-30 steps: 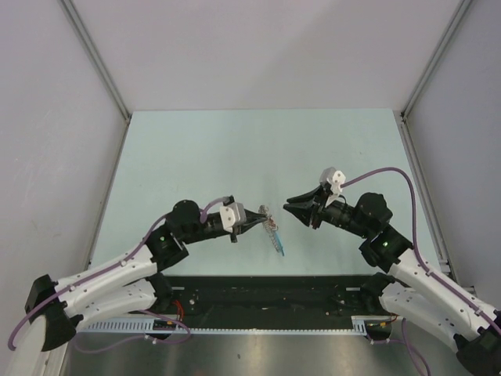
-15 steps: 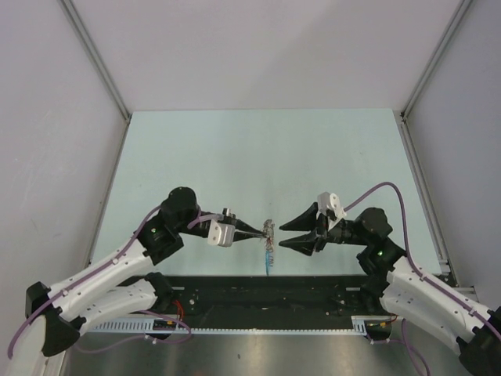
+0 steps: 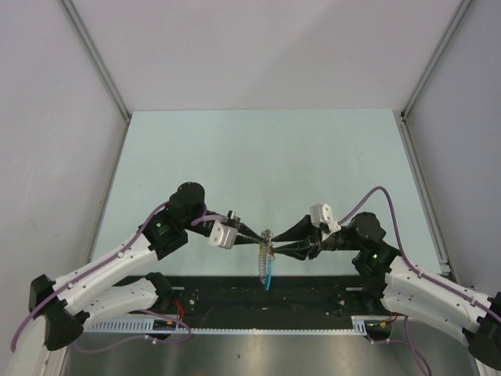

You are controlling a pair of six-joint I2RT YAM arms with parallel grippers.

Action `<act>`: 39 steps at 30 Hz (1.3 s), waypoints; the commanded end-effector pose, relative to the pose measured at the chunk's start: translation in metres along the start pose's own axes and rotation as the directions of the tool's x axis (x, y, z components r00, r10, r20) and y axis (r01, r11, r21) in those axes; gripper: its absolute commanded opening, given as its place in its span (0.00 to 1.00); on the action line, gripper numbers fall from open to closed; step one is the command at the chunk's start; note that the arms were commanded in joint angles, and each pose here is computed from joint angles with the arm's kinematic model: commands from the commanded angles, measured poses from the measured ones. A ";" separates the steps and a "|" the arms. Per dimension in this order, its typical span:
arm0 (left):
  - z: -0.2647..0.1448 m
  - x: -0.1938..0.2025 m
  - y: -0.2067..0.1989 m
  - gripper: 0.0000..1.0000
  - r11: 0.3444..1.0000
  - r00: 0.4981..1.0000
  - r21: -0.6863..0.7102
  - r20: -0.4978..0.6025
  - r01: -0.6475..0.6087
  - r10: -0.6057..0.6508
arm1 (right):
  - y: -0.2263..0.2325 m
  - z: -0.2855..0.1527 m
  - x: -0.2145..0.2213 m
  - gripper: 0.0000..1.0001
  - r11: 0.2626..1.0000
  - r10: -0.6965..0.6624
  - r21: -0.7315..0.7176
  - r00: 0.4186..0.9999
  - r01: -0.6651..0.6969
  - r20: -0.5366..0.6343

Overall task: Remove the keys from the keyring
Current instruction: Remove the key from the keyring.

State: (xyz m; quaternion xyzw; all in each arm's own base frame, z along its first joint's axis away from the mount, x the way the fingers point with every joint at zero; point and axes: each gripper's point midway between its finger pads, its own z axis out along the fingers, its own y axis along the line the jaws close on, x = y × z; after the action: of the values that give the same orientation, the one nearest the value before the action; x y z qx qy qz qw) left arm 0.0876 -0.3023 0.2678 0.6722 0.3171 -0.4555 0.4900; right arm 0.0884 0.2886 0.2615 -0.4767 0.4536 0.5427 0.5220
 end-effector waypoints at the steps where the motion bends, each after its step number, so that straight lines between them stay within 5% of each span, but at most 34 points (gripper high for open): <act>1: -0.002 -0.023 0.010 0.00 0.994 0.993 0.004 0.039 -0.111 0.111 | -0.006 -0.002 -0.017 0.35 0.995 -0.084 0.052 0.995 0.081 0.046; 22: -0.002 -0.020 0.014 0.00 0.993 0.993 -0.013 0.012 -0.114 0.114 | 0.001 0.003 0.001 0.26 0.999 -0.040 0.028 0.999 0.040 -0.009; 29: -0.005 -0.014 0.020 0.00 0.991 0.992 -0.053 -0.018 -0.123 0.122 | -0.007 0.003 -0.002 0.00 0.995 -0.038 0.089 0.999 0.038 0.001; 39: -0.012 0.000 0.030 0.00 0.981 0.985 -0.125 -0.099 -0.151 0.139 | -0.014 0.000 -0.007 0.00 0.989 -0.030 0.145 1.000 0.029 0.009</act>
State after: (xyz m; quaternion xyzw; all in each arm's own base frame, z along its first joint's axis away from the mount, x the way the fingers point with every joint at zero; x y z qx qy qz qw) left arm 0.1024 -0.3021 0.2627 0.6791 0.3342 -0.4149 0.5050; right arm 0.0992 0.2899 0.2561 -0.4551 0.4854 0.5085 0.5466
